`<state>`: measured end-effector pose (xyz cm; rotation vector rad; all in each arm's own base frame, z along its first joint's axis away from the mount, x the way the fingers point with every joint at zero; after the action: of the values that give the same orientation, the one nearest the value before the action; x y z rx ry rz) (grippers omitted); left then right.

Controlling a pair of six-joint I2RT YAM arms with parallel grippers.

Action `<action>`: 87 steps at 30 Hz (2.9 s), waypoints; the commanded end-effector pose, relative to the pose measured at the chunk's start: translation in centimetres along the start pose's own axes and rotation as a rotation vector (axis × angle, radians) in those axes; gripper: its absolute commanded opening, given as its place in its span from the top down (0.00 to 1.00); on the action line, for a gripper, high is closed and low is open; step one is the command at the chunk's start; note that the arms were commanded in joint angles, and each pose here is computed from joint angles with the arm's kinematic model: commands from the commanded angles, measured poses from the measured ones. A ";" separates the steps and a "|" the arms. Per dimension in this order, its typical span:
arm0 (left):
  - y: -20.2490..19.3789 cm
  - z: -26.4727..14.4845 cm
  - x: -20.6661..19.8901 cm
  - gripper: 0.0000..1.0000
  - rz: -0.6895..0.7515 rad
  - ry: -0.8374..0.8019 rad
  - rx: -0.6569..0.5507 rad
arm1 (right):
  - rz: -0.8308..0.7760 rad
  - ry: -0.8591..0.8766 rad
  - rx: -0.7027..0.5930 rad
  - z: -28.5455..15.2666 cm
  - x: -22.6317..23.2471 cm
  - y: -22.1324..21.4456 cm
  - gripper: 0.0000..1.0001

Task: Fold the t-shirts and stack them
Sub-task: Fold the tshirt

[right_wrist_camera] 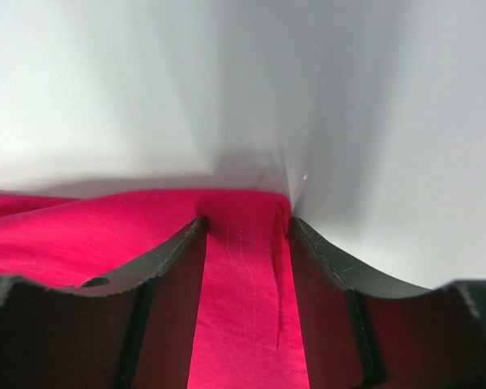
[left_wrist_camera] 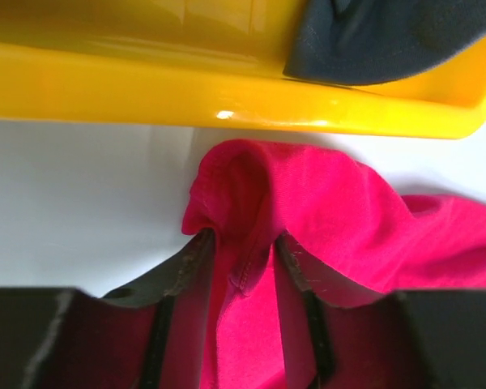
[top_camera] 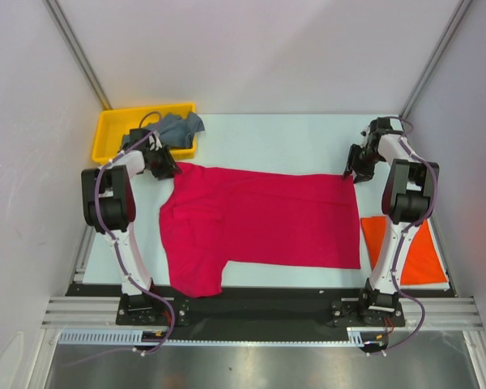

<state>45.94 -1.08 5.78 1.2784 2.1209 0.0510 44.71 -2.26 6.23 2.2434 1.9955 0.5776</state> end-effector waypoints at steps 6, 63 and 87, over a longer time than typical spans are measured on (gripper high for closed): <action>0.6 0.8 -0.8 0.75 -0.068 -0.059 0.005 | -0.024 -0.003 0.010 1.2 -0.8 0.9 0.58; -14.3 -8.9 -11.9 0.49 0.491 -0.026 0.045 | 0.281 0.344 -0.107 -5.0 5.0 -1.0 0.60; -18.0 -3.3 -10.8 0.58 0.577 0.189 0.206 | 0.353 0.390 -0.078 -2.7 3.7 -1.2 0.57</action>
<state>33.36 -17.67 6.43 2.0591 1.8889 0.1858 42.43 1.03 9.62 2.5967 1.6936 1.1490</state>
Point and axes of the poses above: each gripper's point midway between its finger pads, its own z axis out along the fingers, its own x axis along the line the jaws close on, y = z × x, the point moved 4 cm from there along -z, back along the fingers, and after that the axes turned 8 degrees about -z, right-handed, at the moved point
